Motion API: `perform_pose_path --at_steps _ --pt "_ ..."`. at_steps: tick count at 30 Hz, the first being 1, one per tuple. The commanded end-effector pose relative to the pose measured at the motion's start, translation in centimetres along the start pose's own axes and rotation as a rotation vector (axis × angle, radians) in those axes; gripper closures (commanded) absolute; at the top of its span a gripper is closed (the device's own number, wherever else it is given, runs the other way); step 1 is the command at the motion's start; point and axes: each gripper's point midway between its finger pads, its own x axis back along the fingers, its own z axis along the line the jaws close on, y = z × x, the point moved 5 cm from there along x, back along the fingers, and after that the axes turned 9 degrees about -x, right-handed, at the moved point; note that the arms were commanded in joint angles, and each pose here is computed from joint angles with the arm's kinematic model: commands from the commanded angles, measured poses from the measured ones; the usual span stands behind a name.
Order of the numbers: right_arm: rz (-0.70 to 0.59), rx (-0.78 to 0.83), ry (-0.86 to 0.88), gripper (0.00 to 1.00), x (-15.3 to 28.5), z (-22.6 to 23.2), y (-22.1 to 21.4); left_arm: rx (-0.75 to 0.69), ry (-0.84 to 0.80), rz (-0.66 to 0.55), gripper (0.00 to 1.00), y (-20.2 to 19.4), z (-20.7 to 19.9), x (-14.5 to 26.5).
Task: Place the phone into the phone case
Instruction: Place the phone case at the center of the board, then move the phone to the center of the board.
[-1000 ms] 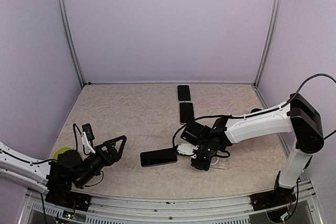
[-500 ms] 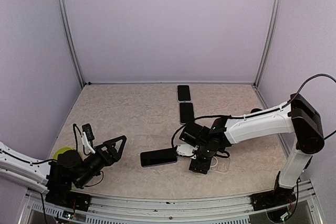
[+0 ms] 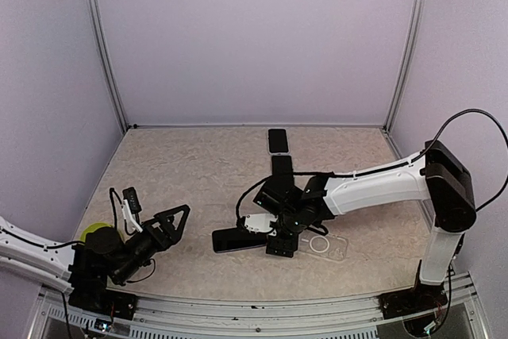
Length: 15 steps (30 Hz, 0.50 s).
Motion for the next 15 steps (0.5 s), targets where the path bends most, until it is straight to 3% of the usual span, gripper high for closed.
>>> perform_pose_path --at_steps 1,15 --pt "-0.088 0.069 0.036 0.21 -0.6 -0.1 2.0 0.016 0.0 0.01 0.01 -0.1 0.4 0.5" --pt "-0.197 0.04 0.208 0.22 -2.1 -2.3 3.4 0.035 -0.003 0.011 0.01 0.4 0.2 0.7"
